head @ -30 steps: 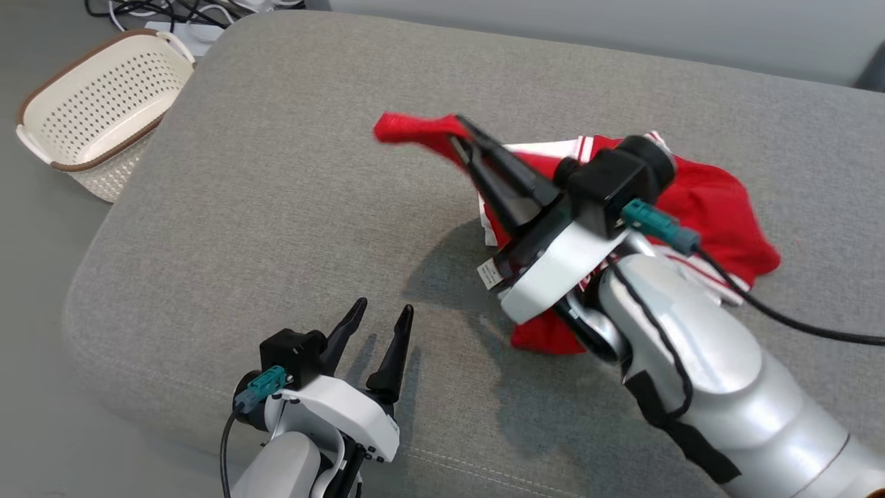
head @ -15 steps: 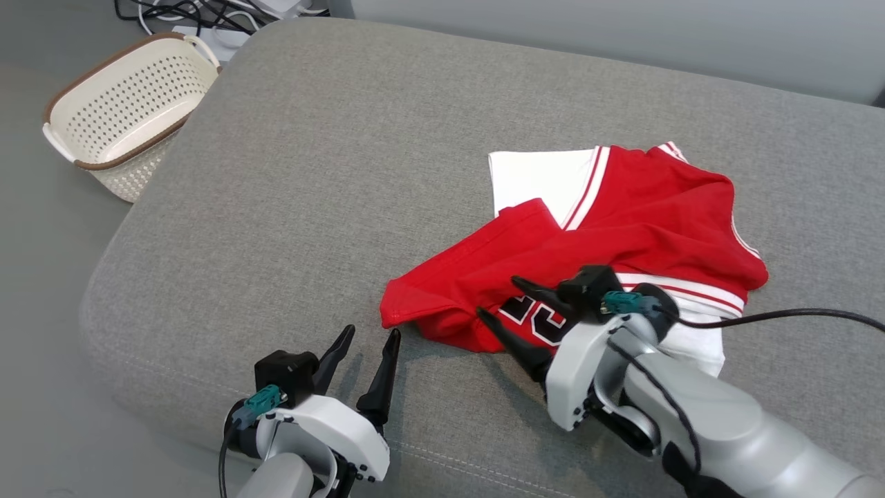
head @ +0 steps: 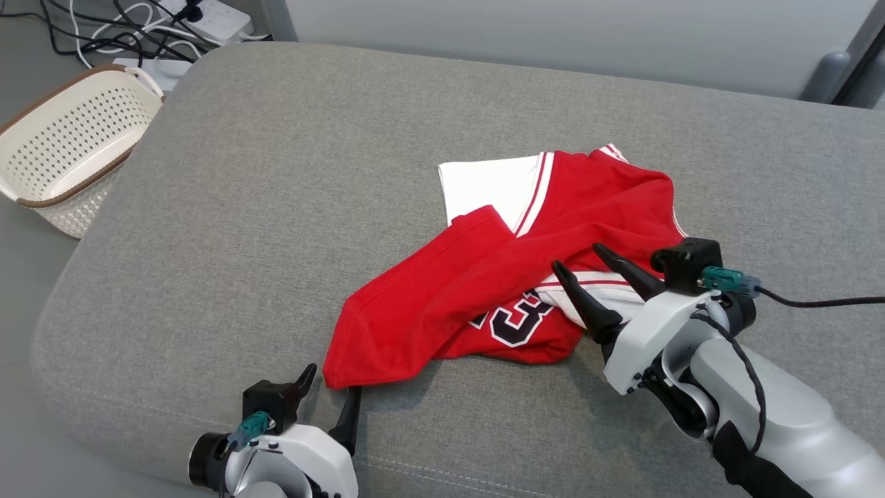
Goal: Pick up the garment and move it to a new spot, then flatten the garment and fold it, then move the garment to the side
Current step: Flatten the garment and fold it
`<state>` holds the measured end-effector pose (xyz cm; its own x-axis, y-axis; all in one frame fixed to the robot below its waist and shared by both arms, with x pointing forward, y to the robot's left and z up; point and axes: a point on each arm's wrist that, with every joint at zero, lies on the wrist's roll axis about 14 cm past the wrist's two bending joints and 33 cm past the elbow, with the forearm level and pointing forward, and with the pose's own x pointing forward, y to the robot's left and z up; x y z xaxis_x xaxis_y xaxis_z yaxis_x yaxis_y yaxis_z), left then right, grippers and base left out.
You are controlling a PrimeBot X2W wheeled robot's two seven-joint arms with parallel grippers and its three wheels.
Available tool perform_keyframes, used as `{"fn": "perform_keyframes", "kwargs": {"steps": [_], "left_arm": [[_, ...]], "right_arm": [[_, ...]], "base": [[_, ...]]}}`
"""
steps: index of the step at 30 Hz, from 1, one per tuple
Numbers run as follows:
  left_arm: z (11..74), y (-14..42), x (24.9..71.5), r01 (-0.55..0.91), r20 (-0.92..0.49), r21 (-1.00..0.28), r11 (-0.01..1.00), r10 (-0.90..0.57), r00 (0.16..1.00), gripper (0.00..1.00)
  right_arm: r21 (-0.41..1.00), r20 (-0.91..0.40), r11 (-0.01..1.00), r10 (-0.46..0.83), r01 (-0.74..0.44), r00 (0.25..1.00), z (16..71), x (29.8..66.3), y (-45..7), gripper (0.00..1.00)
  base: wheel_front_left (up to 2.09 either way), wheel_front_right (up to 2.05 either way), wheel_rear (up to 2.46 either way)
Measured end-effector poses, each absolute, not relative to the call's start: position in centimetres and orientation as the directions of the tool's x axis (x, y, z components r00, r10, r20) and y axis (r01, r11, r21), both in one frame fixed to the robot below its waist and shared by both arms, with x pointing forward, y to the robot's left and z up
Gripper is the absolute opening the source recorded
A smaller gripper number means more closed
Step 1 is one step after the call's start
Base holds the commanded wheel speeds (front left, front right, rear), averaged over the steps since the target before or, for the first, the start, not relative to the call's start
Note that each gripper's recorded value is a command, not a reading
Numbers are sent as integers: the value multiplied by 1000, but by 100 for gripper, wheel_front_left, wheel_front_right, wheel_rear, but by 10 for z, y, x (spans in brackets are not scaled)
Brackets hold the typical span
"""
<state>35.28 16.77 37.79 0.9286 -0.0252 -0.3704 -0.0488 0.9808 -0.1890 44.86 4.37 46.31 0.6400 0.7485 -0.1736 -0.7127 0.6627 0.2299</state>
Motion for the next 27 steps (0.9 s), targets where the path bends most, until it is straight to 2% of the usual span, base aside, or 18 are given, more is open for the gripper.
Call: {"fn": "perform_keyframes", "kwargs": {"steps": [5,17,21,27], "left_arm": [[372,166,351,-38,-386,-165,986,-29,922,100],[359,200,326,-209,-428,-222,952,97,898,100],[378,206,335,-232,-361,-310,922,111,926,100],[370,187,335,-206,-386,-364,908,54,921,100]], "right_arm": [[255,-159,717,692,-648,704,463,454,20,100],[264,-146,778,617,-570,773,461,457,-7,100],[263,-127,774,619,-576,775,466,457,-2,100],[260,-106,791,593,-554,798,471,461,-10,100]], "base": [[0,0,0],[0,0,0],[0,0,0],[0,0,0]]}}
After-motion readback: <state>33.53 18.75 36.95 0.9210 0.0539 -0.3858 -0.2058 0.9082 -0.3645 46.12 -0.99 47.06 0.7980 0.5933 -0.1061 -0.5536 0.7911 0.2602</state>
